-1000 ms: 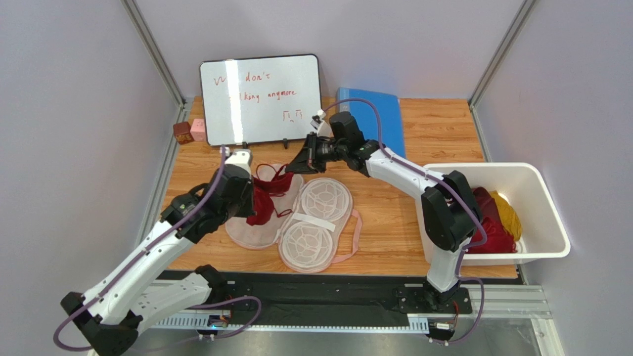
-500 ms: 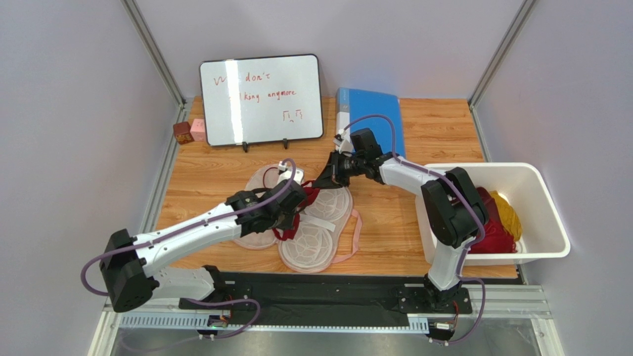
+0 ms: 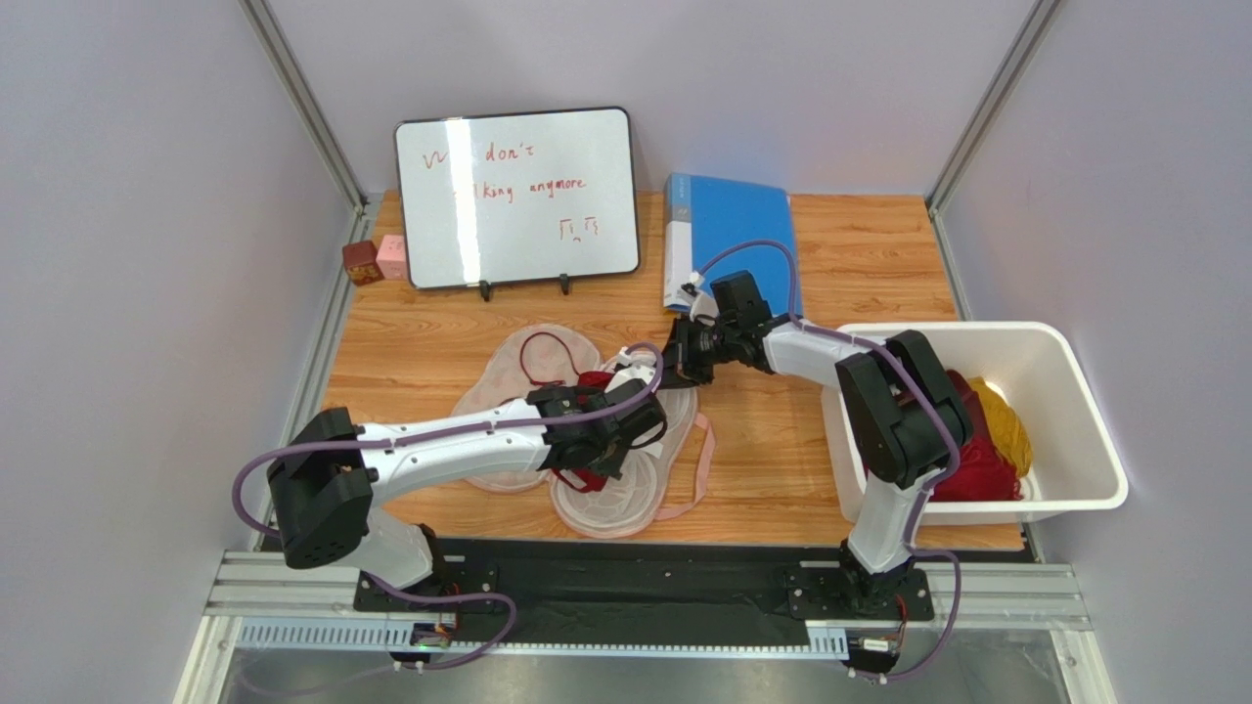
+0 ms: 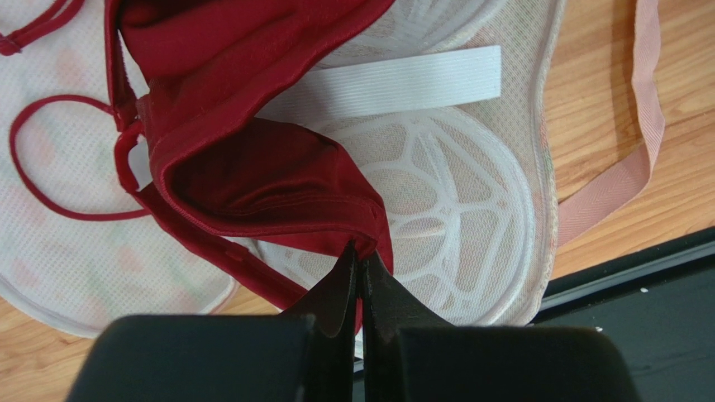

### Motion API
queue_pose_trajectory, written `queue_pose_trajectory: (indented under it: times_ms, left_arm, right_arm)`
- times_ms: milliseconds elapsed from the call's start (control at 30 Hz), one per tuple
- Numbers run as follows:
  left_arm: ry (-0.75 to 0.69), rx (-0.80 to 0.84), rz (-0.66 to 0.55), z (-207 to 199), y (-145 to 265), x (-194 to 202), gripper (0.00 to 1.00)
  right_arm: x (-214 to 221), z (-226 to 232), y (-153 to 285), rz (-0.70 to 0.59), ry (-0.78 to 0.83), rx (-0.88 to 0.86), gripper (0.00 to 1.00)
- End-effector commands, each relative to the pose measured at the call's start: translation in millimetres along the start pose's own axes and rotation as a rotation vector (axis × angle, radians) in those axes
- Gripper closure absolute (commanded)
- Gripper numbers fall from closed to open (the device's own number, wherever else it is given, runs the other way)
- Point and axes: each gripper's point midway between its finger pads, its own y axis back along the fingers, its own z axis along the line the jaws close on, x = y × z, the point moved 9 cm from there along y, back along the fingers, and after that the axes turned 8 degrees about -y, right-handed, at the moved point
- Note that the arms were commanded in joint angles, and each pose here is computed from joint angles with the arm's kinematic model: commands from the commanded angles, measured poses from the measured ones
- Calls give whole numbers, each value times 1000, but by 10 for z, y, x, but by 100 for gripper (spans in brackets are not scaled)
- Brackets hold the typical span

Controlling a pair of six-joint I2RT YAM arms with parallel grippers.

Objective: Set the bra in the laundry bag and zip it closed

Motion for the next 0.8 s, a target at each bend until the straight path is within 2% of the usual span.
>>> queue_pose_trajectory:
  times_ms: [0,367,433,467,533,567,633,667,767]
  left_arm:
    - [-28,75,-29,-108,46,-66,98]
    - [-70,173,29,-289,37,123,92]
    - [-57,192,40,-285,56,172,86]
    - [-55,209,44,-283,82,190,75]
    - [-41,232,16,-236,211,194,64]
    - [-34,250,-1,-224,281,178,56]
    - [4,311,-94,-169,528,106,50]
    - [28,363,-162,-126,713,57,47]
    - [118,448,-289,3,1025,-69,41]
  right_arm:
    - [-14,35,176,-71,97,48,100]
    - [-77,-93,229,-115,141,177,100]
    - [-87,-124,239,-122,159,202,100]
    - [-90,-115,242,-118,164,208,96]
    - [-105,-120,256,-126,173,225,91]
    - [-105,-108,259,-126,177,224,82]
    - [-118,-68,262,-126,187,210,75]
    - [-146,-33,272,-130,191,204,68]
    - [-138,40,297,-124,201,205,59]
